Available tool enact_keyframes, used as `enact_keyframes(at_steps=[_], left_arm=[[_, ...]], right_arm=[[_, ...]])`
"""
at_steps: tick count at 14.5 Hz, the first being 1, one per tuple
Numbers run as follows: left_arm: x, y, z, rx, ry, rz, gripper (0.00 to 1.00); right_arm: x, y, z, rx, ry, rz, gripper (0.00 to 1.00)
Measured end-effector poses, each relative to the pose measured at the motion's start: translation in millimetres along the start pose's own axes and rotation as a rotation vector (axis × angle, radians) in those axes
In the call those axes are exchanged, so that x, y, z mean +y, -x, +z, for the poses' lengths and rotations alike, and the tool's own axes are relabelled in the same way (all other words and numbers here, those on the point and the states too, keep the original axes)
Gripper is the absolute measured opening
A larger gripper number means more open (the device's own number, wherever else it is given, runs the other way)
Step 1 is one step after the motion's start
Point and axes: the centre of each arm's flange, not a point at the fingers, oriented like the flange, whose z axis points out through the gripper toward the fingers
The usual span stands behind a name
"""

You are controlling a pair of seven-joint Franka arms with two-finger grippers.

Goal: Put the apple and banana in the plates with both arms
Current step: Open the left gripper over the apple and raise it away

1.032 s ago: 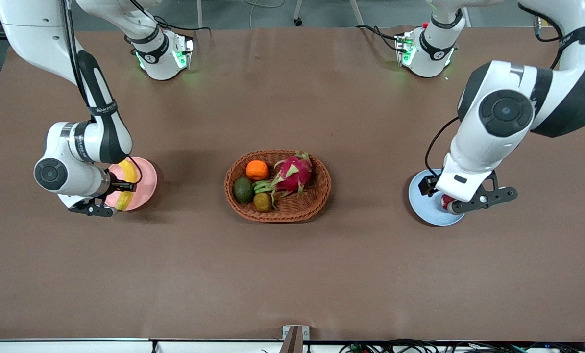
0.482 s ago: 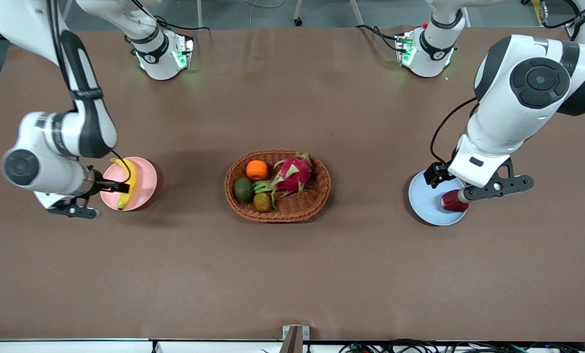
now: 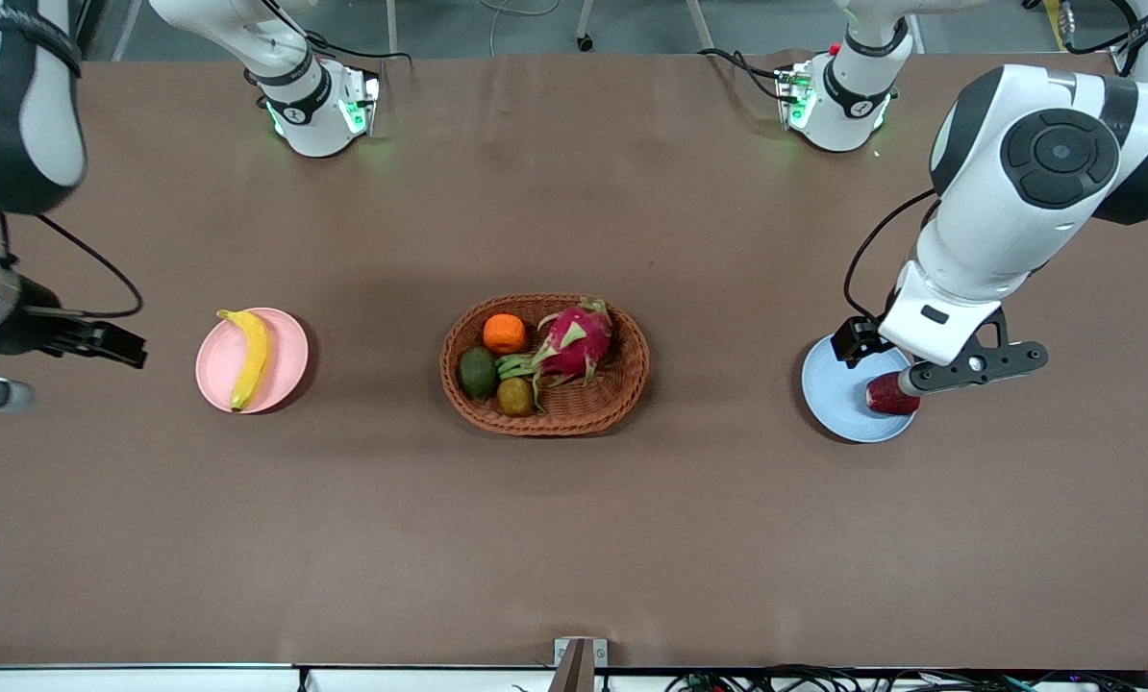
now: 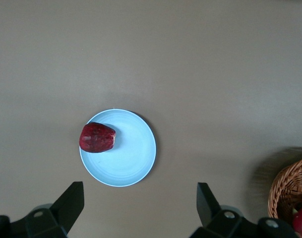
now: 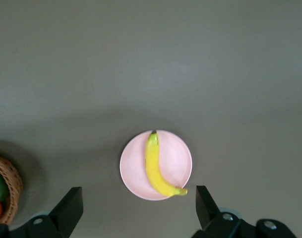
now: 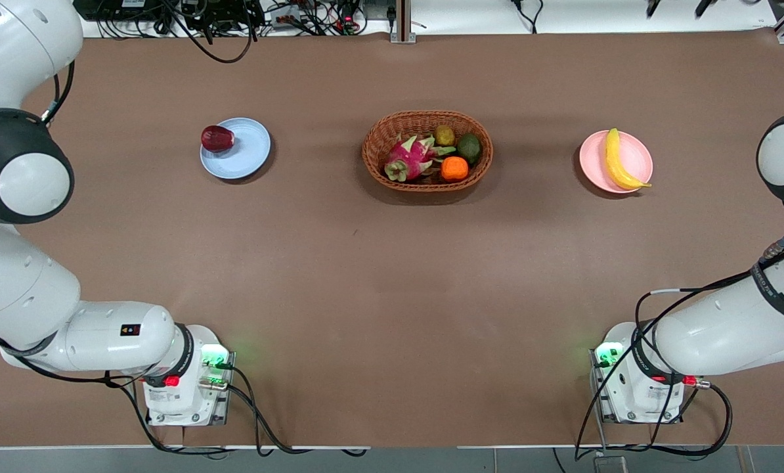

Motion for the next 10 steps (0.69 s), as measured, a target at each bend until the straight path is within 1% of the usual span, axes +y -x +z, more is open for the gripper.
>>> enact_keyframes(at_steps=[1,2,4,6,8,10], left_arm=[[-0.3,0.3,-2.0,0.003,0.001,0.007,1.00],[-0.8,0.9,-5.2,0.009,0.001,0.014,1.00],[-2.1,2.8,-14.1,0.023,0.003,0.039,1.00],[-3.5,5.0,-22.0,0.032,0.005,0.058,1.00],[-4.4,6.8,-24.9,0.030,0.001,0.063,1.00],[-6.0,8.1,-27.3,0.027,-0.003,0.061,1.00]], right_arm=[[2.7,-1.2,-11.6,0.020,-0.001,0.000,1.00],[6.8,-2.2,-16.5,0.029,-0.002,0.003,1.00],[22.1,-4.6,-17.4,0.032,0.000,0.025,1.00],[48.9,-5.8,-19.9,0.037,-0.013,0.040,1.00],[70.4,-3.5,-25.1,0.044,-0.036,0.033,1.00],[83.6,2.7,-34.3,0.052,-0.044,0.008,1.00]])
